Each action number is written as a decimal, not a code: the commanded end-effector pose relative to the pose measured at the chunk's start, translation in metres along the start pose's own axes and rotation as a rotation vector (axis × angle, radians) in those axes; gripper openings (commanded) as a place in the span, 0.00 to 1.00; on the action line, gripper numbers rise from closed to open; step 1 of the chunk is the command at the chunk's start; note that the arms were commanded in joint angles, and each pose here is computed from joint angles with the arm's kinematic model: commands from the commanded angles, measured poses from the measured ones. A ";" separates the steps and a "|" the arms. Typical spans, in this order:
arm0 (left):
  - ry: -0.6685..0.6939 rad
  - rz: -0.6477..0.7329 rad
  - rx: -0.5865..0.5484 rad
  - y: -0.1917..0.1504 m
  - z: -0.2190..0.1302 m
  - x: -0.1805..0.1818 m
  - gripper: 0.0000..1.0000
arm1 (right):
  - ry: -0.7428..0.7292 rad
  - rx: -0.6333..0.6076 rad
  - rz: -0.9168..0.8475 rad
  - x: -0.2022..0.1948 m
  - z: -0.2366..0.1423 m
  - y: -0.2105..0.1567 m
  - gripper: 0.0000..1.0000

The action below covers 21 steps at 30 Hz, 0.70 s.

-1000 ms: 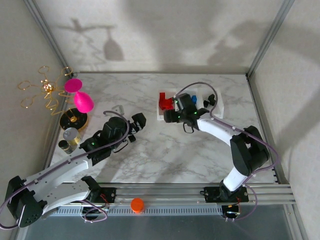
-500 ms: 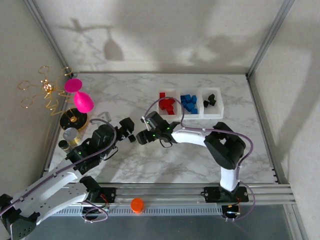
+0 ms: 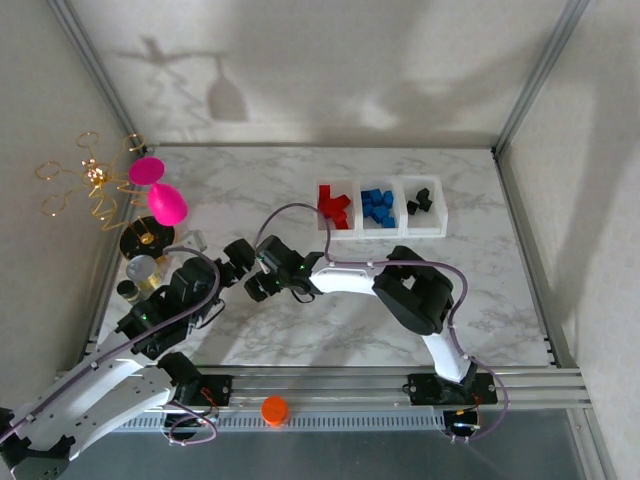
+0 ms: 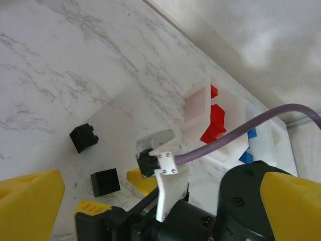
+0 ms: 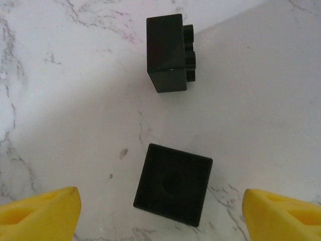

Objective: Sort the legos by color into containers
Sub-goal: Pick up the lego from the center of the table.

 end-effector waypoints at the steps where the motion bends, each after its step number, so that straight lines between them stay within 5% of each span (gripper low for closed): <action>1: 0.059 -0.016 -0.018 -0.001 0.001 0.013 1.00 | -0.076 0.006 -0.023 -0.007 0.010 0.004 0.80; 21: 0.026 -0.014 -0.003 -0.004 0.007 0.006 1.00 | -0.086 -0.006 -0.004 -0.009 0.005 0.010 0.30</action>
Point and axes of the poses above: each hand's point on the last joint's axis, 136 mm out from that joint toward the fingers, its own z axis out along the fingers, its own x axis along the line the jaws close on, y = z × x, the point moved 3 cm from there along -z, back along the fingers, and after that the axes turned 7 degrees about z, right-handed, at the moved point
